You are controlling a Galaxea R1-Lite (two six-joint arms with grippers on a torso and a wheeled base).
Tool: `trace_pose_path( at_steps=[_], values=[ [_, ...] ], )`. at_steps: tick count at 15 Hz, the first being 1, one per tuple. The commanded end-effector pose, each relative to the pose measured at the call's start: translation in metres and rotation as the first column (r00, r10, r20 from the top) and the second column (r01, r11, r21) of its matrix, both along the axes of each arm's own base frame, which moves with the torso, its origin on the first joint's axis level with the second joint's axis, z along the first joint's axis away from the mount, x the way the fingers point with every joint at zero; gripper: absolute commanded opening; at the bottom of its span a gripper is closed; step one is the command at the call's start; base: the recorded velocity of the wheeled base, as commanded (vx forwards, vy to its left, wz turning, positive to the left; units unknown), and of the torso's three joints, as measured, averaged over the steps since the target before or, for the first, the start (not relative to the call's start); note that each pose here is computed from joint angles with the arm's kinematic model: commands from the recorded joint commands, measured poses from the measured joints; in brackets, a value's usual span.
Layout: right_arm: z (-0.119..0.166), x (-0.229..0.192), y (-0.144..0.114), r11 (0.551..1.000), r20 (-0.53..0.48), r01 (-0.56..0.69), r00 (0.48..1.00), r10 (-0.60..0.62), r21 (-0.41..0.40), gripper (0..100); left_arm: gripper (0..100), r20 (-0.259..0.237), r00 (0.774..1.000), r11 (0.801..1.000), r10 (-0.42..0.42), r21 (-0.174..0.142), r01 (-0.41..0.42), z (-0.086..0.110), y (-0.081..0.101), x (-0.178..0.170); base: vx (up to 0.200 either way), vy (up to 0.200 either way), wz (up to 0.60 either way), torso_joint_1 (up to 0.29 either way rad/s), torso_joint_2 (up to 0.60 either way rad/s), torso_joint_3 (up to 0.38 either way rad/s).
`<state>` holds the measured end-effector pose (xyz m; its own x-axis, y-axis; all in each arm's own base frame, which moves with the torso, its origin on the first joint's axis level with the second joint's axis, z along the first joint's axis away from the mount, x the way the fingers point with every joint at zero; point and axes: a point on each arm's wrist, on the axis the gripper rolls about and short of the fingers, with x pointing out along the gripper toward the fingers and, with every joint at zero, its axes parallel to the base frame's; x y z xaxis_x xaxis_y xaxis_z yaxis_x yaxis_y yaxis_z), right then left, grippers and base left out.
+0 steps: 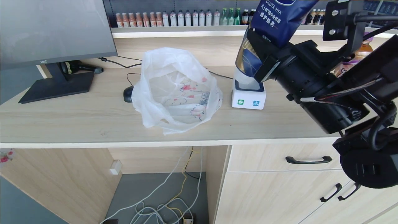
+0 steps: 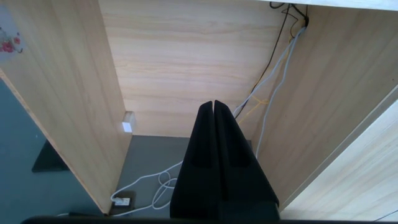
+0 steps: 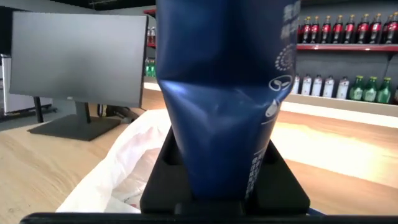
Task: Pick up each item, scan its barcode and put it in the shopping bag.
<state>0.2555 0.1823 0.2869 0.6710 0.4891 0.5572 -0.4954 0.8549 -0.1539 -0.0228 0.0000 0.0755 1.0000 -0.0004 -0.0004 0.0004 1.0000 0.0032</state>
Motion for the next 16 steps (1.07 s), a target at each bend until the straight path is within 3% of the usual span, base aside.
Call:
trace_pose_path(
  at_steps=[1, 3, 11, 16],
  values=[
    [-0.015, -0.004, -0.001, 0.999, -0.002, 0.021, 1.0, -0.022, -0.05, 0, 0, 0.0, 1.0, 1.0, 0.0, 0.0, 0.0, 0.0, 0.0, 0.0, 0.0, 0.0, 0.0, 0.0, 0.0, 0.0],
    [-0.022, -0.005, -0.002, 0.995, 0.018, 0.049, 0.999, -0.048, -0.085, 0, 0, 0.0, 1.0, 1.0, -0.001, 0.0, 0.001, 0.0, 0.0, 0.0, 0.0, 0.0, 0.0, 0.0, 0.0, 0.0],
    [-0.029, 0.008, -0.006, 0.993, -0.024, 0.101, 0.994, -0.102, -0.056, 0, 0, 0.0, 1.0, 1.0, -0.001, -0.003, 0.001, 0.0, 0.0, 0.0, 0.0, 0.0, 0.0, 0.0, 0.0, 0.0],
    [-0.024, 0.008, -0.008, 0.993, -0.045, 0.115, 0.992, -0.114, 0.006, 0, 0, 0.0, 1.0, 1.0, 0.0, 0.0, 0.0, 0.0, 0.0, 0.0, 0.0, 0.2, 0.0, 0.002, 0.0, 0.009]
  ],
)
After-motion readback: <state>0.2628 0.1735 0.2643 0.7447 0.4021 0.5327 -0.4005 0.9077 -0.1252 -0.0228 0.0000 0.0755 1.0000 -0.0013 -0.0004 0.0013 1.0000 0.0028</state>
